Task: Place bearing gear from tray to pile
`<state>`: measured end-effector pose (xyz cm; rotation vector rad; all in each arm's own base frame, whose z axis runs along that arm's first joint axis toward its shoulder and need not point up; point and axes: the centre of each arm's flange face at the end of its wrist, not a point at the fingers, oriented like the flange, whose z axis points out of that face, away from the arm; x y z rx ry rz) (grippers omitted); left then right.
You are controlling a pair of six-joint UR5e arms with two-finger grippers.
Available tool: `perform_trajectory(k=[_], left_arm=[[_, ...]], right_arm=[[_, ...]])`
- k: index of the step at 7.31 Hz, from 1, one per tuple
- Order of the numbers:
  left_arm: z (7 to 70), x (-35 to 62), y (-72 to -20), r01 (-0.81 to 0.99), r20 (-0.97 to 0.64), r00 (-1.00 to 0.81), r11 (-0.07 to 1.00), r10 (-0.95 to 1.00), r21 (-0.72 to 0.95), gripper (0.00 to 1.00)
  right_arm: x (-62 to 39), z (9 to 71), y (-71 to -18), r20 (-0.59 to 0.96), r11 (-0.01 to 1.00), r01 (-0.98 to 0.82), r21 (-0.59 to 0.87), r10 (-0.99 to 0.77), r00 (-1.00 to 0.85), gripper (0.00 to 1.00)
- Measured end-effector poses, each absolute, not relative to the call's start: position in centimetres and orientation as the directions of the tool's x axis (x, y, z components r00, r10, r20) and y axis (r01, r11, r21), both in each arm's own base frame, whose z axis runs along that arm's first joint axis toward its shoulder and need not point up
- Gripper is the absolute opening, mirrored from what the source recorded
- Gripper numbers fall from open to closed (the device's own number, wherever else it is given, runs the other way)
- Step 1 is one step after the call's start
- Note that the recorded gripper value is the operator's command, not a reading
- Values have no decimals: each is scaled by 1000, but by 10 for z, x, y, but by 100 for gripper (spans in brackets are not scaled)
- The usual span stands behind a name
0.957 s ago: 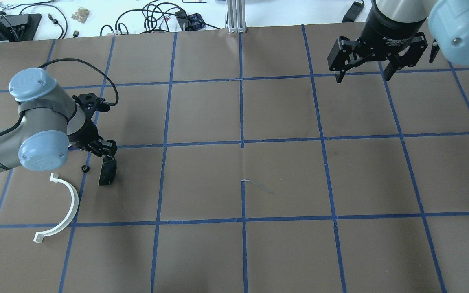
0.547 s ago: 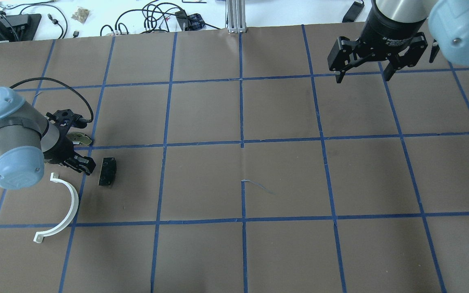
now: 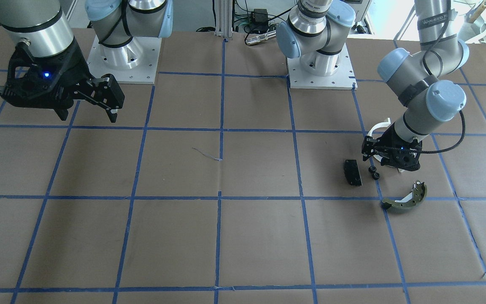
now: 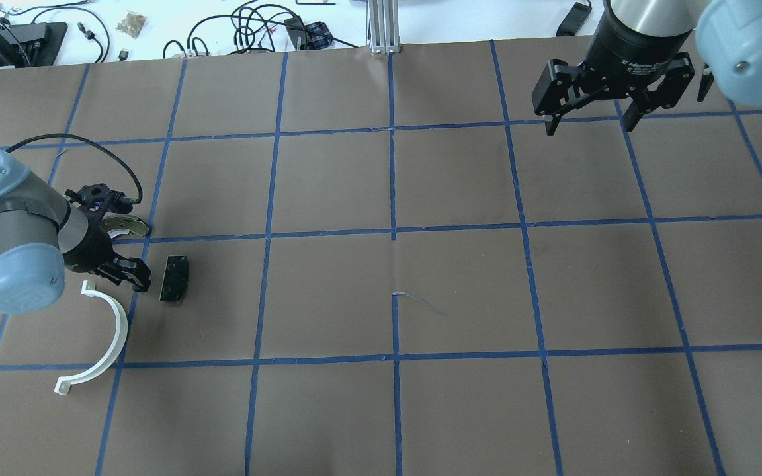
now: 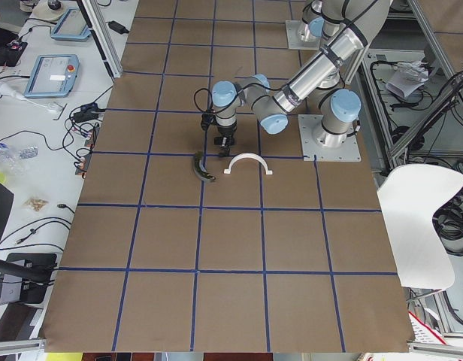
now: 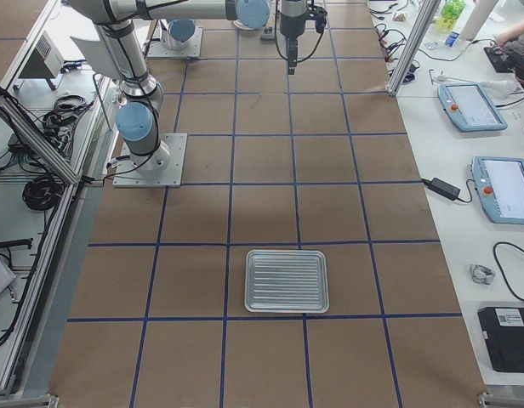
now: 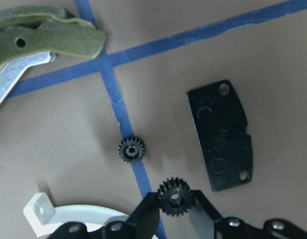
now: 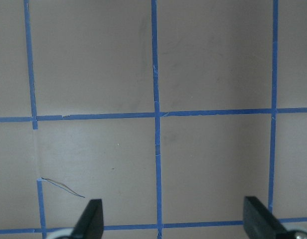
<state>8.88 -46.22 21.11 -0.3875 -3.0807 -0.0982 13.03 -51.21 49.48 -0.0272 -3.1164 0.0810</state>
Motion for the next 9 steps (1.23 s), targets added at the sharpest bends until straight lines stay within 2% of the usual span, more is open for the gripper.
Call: perform_trajectory(k=[4, 7, 9], left_arm=[[242, 61, -485, 212, 17, -977, 977, 212, 30, 99], [356, -42, -537, 99, 17, -995, 990, 98, 98, 100], [434, -110, -538, 98, 9, -995, 990, 98, 97, 100]], right_arm=[[130, 495, -512, 23, 999, 17, -52, 18, -1000, 100], [130, 495, -512, 23, 999, 17, -52, 18, -1000, 100], [130, 495, -512, 23, 999, 17, -52, 18, -1000, 100]])
